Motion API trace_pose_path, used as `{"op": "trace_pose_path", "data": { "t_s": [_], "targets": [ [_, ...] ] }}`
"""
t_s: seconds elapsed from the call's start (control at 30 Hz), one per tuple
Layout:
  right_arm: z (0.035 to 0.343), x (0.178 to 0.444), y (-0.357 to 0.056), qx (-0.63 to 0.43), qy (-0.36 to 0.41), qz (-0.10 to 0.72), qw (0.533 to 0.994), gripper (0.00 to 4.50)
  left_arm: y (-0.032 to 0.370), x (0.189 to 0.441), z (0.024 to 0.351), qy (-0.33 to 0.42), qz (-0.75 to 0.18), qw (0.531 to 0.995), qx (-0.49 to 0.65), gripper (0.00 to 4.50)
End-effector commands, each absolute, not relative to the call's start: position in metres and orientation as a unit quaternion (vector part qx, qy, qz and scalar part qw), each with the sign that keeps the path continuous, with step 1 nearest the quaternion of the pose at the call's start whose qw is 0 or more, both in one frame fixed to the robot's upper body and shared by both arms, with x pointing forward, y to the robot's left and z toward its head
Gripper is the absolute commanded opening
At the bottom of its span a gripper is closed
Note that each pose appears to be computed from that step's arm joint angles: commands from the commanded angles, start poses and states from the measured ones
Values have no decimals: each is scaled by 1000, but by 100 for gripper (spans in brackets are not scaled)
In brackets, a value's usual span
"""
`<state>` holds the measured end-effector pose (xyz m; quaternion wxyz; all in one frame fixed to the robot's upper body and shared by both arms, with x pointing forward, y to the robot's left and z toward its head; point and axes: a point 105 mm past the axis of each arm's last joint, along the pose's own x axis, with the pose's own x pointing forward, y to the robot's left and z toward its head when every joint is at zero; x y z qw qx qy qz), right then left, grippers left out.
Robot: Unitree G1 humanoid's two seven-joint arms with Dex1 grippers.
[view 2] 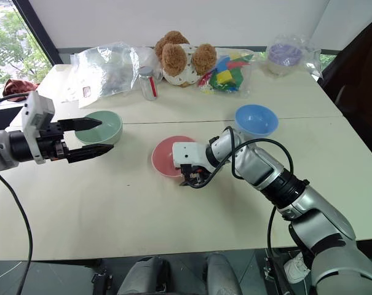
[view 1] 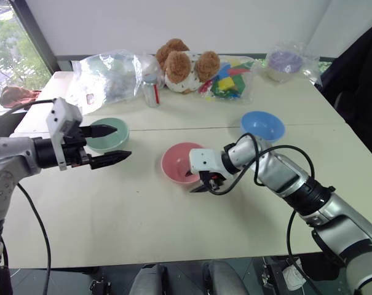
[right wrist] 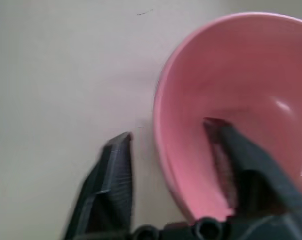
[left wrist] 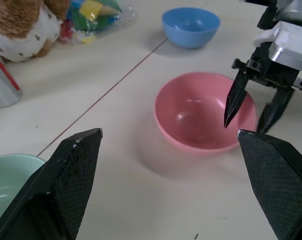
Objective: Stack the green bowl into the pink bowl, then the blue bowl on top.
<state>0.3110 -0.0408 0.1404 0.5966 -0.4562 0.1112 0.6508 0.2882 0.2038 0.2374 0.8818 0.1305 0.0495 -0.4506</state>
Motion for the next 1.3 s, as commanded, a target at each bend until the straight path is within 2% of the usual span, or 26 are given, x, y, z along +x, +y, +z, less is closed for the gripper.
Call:
{"op": "trace_pose_path", "data": {
  "t_s": [0.03, 0.07, 0.23, 0.3, 0.47, 0.73, 0.83, 1.03, 1.07, 1.2, 1.3],
  "targets": [
    [178, 311, -34, -435, 65, 650, 620, 429, 205, 283, 245, 38, -445, 883, 144, 450],
    [191, 311, -34, -416, 56, 648, 635, 446, 207, 284, 243, 42, -443, 883, 149, 450],
    [272, 317, -56, -276, 4, 615, 739, 446, 229, 298, 231, 63, -397, 896, 191, 450],
    [290, 319, -76, -240, 0, 588, 773, 446, 239, 306, 222, 78, -386, 895, 209, 450],
    [296, 313, -105, -195, 18, 554, 809, 446, 258, 331, 202, 109, -374, 882, 264, 450],
    [282, 300, -108, -180, 38, 543, 819, 446, 258, 371, 172, 149, -400, 843, 329, 450],
    [283, 298, -109, -183, 37, 536, 824, 450, 259, 377, 157, 180, -410, 822, 353, 358],
    [284, 296, -111, -186, 35, 526, 829, 450, 261, 386, 153, 190, -408, 806, 383, 38],
    [284, 296, -111, -187, 35, 525, 830, 450, 258, 386, 155, 184, -415, 803, 386, 4],
    [285, 297, -117, -194, 37, 516, 833, 450, 232, 389, 182, 134, -460, 788, 386, 4],
    [285, 294, -128, -199, 46, 508, 837, 450, 192, 381, 214, 75, -534, 751, 381, 4]
  ]
}}
